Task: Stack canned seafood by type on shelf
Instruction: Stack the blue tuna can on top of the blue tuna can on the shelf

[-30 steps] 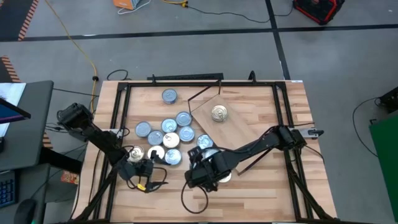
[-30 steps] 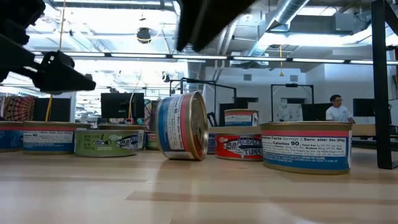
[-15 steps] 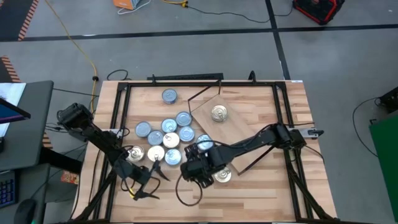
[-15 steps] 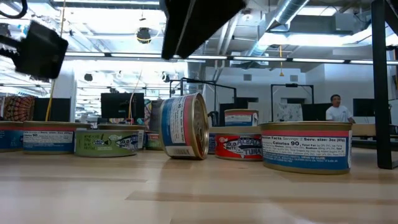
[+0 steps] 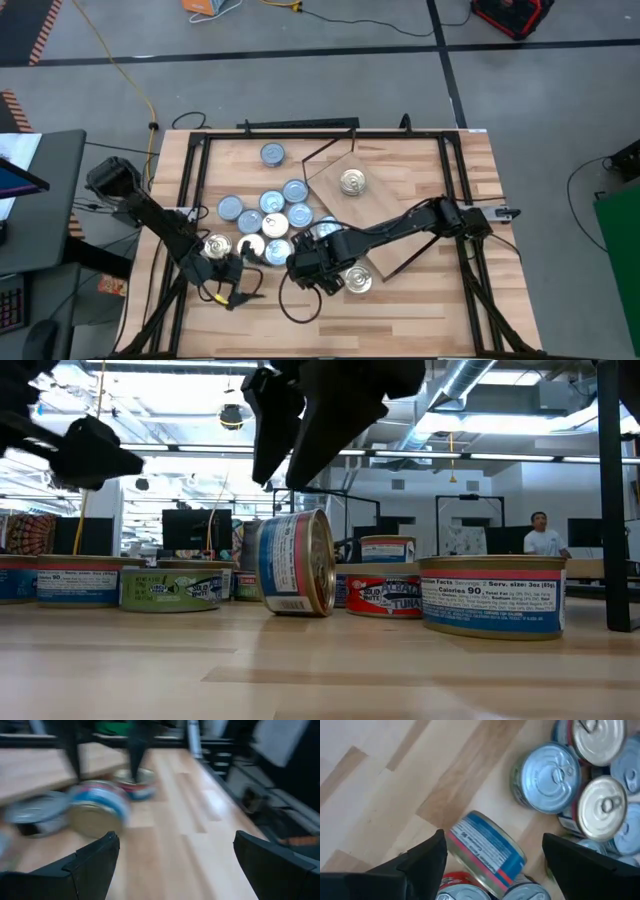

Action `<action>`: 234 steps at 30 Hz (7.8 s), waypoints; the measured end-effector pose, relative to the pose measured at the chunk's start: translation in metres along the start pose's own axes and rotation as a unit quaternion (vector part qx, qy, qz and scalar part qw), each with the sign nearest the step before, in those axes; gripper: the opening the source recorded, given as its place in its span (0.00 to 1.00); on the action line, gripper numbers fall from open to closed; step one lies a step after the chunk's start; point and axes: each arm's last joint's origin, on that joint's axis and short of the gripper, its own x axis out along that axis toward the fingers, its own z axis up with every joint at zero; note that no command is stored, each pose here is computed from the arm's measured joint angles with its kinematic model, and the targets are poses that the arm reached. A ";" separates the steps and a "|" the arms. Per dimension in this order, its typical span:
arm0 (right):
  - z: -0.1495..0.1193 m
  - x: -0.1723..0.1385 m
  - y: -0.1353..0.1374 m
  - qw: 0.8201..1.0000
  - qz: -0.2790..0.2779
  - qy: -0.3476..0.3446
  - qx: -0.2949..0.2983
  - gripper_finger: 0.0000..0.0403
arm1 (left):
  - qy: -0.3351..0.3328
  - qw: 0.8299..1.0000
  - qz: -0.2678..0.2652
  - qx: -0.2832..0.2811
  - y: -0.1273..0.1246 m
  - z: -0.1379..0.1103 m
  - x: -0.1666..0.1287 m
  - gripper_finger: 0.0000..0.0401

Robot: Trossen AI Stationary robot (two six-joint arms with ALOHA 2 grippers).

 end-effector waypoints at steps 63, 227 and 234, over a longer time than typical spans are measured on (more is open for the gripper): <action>-0.026 0.046 -0.017 0.986 0.090 0.068 -0.122 0.52 | 0.060 0.992 0.108 0.007 0.034 0.015 -0.009 0.94; -0.359 -0.045 -0.161 0.668 0.211 -0.094 0.707 0.75 | 0.056 0.981 0.169 0.071 0.056 0.021 0.000 0.94; -0.353 -0.052 -0.165 0.685 0.189 -0.080 0.699 0.75 | 0.055 0.982 0.169 0.071 0.056 0.021 0.000 0.94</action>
